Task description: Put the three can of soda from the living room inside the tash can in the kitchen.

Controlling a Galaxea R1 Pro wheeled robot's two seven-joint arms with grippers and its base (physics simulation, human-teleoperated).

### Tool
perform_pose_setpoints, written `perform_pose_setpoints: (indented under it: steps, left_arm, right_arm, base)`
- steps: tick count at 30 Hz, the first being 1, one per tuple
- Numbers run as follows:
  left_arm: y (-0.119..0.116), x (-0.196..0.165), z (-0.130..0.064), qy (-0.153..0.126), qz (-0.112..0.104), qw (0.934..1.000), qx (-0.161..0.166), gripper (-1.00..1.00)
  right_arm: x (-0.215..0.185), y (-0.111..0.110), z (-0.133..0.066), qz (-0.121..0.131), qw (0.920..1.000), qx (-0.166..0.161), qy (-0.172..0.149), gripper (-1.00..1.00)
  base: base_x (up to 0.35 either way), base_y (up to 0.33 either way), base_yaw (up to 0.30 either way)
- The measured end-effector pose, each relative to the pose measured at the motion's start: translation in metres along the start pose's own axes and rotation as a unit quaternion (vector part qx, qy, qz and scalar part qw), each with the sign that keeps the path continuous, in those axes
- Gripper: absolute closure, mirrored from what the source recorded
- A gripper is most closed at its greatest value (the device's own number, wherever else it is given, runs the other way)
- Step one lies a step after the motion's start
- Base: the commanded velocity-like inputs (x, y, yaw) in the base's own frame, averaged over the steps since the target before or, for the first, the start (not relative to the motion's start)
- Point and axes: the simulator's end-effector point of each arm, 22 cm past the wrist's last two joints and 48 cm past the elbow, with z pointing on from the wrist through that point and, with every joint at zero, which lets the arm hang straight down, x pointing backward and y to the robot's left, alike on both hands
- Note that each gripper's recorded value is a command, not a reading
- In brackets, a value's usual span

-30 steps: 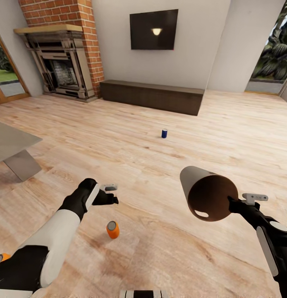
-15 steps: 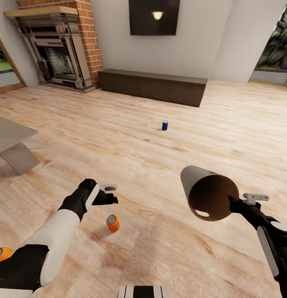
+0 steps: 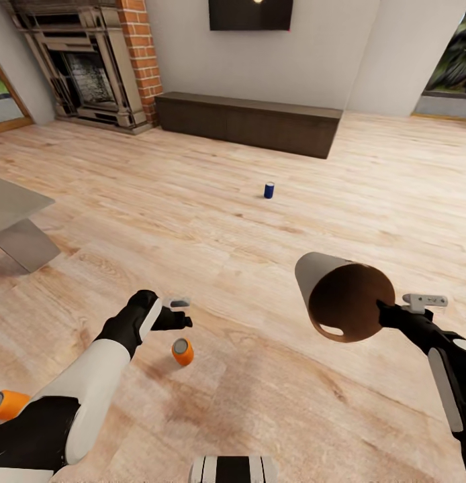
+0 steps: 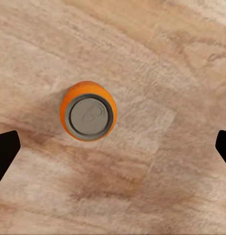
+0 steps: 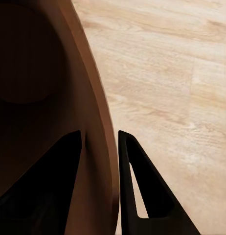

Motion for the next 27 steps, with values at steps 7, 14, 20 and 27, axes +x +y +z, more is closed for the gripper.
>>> perform_pose_setpoints:
  steps: [7,14,20,27]
  left_arm:
    - [0.002,0.008,0.017,0.009,-0.002,1.0,0.0,-1.0]
    - [0.004,0.018,0.033,0.023,-0.003,0.9997,0.0,-1.0]
    - [0.003,0.027,0.047,0.035,-0.004,0.9994,0.001,-1.0]
    - [0.005,0.039,0.063,0.049,-0.004,0.9988,-0.006,-1.0]
  right_arm:
    - [-0.018,-0.003,0.012,-0.004,1.0,0.002,-0.005,1.0]
    - [-0.029,-0.004,0.026,-0.001,0.9999,0.006,0.008,1.0]
    - [-0.032,-0.002,0.038,-0.006,0.9998,0.009,0.016,1.0]
    - [-0.025,-0.007,0.05,-0.025,0.9989,0.026,0.031,1.0]
  base:
    - [0.0,0.0,0.0]
    - [0.0,0.0,0.0]
    - [0.0,0.0,0.0]
    - [0.0,0.0,0.0]
